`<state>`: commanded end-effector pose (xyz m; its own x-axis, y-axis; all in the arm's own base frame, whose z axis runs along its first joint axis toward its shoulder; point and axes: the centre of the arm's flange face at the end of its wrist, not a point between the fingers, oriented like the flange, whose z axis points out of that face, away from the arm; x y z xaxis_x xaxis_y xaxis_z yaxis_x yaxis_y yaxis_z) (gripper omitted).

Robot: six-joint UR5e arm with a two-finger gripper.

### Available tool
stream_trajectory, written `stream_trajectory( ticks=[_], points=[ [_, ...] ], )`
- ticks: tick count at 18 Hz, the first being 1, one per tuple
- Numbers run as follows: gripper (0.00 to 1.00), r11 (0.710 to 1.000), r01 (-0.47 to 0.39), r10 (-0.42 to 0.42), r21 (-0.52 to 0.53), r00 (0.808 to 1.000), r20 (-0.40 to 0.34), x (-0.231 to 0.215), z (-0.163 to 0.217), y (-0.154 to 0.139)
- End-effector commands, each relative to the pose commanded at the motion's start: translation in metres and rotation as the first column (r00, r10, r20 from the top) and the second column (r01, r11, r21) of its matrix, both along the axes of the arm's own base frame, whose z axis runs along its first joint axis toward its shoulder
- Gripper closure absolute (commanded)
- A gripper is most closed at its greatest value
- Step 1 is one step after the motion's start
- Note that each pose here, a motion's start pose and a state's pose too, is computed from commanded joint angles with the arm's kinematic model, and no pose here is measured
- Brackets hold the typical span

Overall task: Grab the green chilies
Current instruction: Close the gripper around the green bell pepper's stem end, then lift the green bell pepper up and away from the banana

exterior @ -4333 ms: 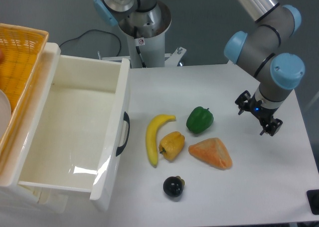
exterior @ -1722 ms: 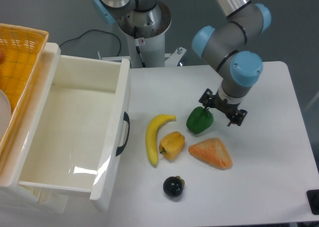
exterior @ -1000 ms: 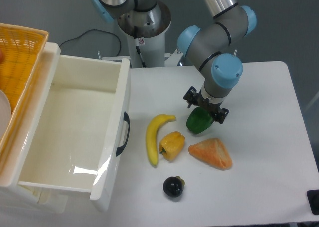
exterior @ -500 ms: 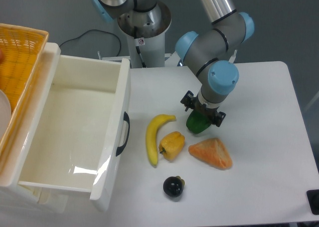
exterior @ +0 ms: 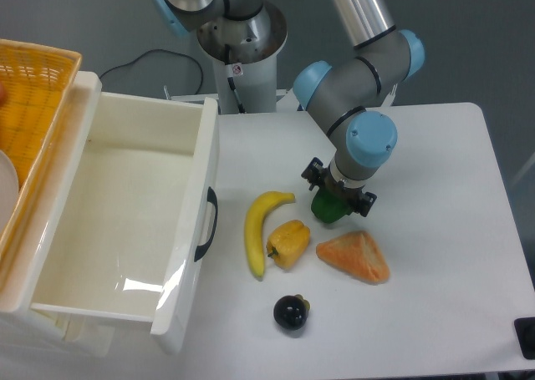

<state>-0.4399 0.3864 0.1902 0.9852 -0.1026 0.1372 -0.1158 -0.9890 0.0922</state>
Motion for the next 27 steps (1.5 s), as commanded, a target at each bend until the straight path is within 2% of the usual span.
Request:
stream_trajectory(
  ticks=[2, 7, 13, 19, 24, 27],
  points=[
    [0.0, 1.0, -0.007, 0.007, -0.005, 1.0, -0.001, -0.001, -0.002, 0.001],
    [0.08, 1.0, -0.009, 0.009, 0.001, 1.0, -0.005, -0.003, 0.0, 0.001],
    [0.4, 1.0, -0.016, 0.016, 0.016, 1.0, -0.025, -0.013, 0.015, 0.003],
    [0.44, 0.999, -0.021, 0.022, 0.028, 0.999, -0.048, -0.028, 0.05, 0.006],
    [0.44, 0.997, -0.046, 0.047, 0.056, 0.999, -0.011, -0.061, 0.117, 0.01],
    [0.44, 0.995, -0.056, 0.06, 0.079, 0.997, -0.049, -0.077, 0.143, 0.008]
  ],
)
